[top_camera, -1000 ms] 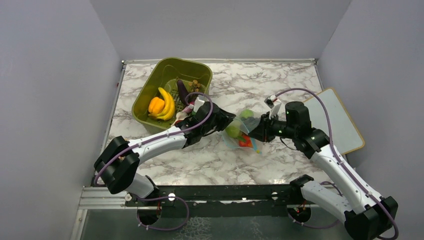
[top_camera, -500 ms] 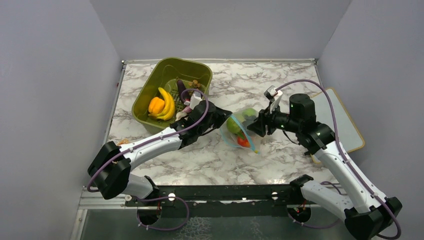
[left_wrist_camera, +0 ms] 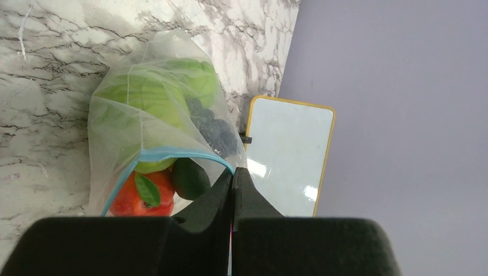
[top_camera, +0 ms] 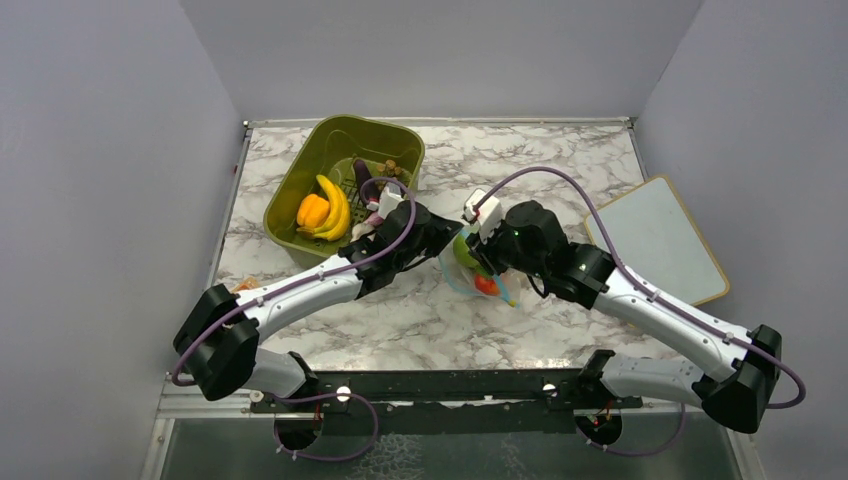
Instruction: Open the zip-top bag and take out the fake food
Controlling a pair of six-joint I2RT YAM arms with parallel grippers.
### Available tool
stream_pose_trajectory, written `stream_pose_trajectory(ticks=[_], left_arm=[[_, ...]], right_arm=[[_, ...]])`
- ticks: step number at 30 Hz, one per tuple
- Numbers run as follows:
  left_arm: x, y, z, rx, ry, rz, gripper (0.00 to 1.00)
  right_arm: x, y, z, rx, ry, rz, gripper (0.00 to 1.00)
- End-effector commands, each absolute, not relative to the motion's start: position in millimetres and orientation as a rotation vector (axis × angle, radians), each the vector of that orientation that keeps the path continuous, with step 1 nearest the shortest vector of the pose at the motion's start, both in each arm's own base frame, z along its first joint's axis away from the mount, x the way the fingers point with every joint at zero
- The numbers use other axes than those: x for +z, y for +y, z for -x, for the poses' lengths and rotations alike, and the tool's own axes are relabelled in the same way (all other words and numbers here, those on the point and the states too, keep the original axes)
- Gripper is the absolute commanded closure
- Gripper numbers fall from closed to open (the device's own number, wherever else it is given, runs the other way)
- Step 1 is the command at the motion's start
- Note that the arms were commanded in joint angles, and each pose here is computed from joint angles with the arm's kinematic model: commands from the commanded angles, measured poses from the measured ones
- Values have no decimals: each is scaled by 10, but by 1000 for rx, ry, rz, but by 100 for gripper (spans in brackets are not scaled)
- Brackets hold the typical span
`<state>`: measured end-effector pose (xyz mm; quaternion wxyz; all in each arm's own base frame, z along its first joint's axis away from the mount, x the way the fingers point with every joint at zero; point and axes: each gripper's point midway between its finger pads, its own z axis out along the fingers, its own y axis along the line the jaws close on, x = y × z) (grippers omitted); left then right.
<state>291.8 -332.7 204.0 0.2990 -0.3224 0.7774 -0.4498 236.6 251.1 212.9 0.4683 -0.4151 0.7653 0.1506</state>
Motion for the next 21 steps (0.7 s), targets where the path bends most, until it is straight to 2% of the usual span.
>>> stream_pose_trajectory(ticks=[1,7,14,21], left_arm=[[2321,-3265,-2955,-1233,1976,880,100],[2320,-3280,-2971,-1233,1977,881,100],[2308,-3297,-2982,-1234,1979,884,100],[2311,-3295,-2988,-1232,1978,889,100]], right_arm=[[2393,2415,-2623,198,1779,912,69],[2293,2484,-2566,242,1833,893,69],[2130,2541,-2460,251,1899,913,63],[2026,2370,-2579,68,1955,823,70]])
